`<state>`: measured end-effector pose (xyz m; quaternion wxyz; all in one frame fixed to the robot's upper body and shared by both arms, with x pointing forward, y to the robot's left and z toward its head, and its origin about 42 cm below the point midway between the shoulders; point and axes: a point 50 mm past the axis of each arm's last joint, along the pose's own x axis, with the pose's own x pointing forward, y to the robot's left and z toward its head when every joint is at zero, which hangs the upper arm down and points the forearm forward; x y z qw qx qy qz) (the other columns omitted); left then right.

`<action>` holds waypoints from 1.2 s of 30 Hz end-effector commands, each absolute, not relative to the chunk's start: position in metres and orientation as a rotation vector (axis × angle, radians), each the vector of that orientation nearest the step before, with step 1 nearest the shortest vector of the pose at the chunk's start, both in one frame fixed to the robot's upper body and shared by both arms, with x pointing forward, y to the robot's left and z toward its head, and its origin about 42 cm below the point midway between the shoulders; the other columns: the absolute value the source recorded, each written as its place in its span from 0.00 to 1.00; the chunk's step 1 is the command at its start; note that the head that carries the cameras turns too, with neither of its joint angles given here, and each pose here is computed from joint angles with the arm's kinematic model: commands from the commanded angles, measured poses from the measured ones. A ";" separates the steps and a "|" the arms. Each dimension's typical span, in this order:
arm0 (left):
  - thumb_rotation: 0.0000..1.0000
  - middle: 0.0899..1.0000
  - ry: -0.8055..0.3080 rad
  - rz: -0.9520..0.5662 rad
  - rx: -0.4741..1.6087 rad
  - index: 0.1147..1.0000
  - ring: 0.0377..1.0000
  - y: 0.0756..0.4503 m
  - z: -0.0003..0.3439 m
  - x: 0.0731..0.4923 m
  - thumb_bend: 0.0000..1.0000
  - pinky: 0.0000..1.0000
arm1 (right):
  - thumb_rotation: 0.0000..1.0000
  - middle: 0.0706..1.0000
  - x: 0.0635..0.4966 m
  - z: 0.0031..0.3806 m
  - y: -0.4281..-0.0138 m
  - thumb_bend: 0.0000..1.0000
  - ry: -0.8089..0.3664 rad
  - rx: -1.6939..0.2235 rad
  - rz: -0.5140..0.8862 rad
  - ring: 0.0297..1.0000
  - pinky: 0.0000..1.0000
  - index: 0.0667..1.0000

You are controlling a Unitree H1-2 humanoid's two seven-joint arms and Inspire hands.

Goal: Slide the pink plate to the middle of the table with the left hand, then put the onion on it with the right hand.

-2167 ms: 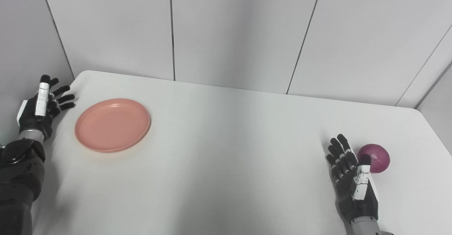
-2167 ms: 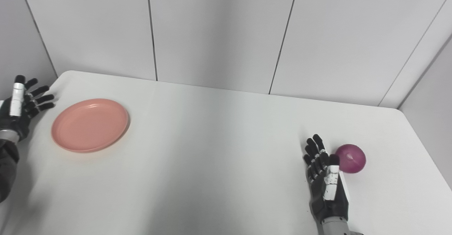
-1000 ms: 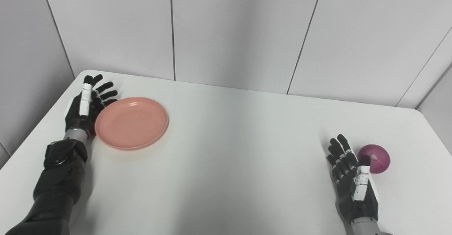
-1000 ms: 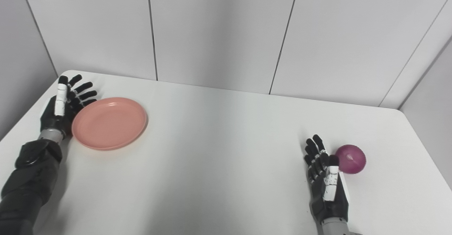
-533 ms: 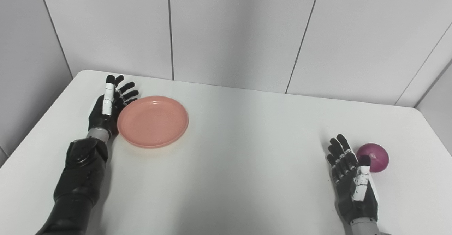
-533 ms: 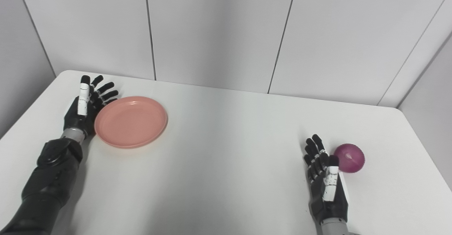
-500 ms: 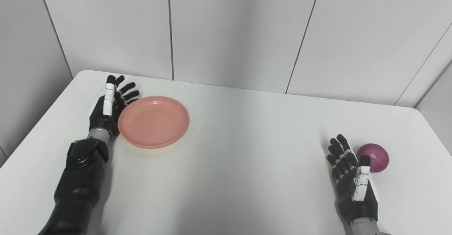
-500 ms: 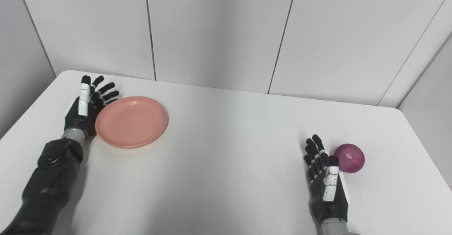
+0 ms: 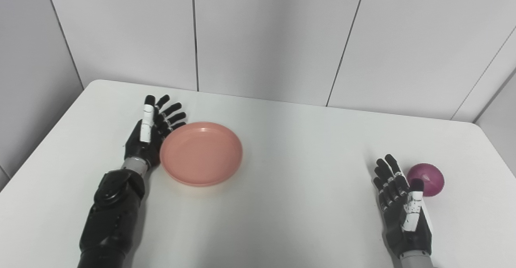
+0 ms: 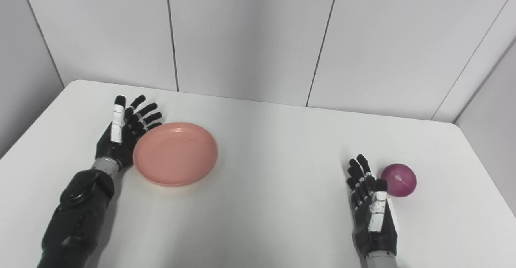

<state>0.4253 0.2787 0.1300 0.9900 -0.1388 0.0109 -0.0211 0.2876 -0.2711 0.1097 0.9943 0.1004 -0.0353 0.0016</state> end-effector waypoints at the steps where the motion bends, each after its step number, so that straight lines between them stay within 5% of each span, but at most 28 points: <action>1: 0.88 0.81 0.007 -0.070 -0.280 0.89 0.77 0.272 0.138 0.428 0.95 0.73 | 1.00 0.93 0.266 0.080 -0.265 0.91 0.038 0.239 -0.021 0.98 1.00 0.96; 36: 0.91 0.80 0.194 -0.292 -0.294 0.90 0.76 0.142 0.077 0.374 0.89 0.73 | 1.00 0.93 0.267 0.089 -0.248 0.90 0.011 0.263 -0.012 0.98 1.00 0.94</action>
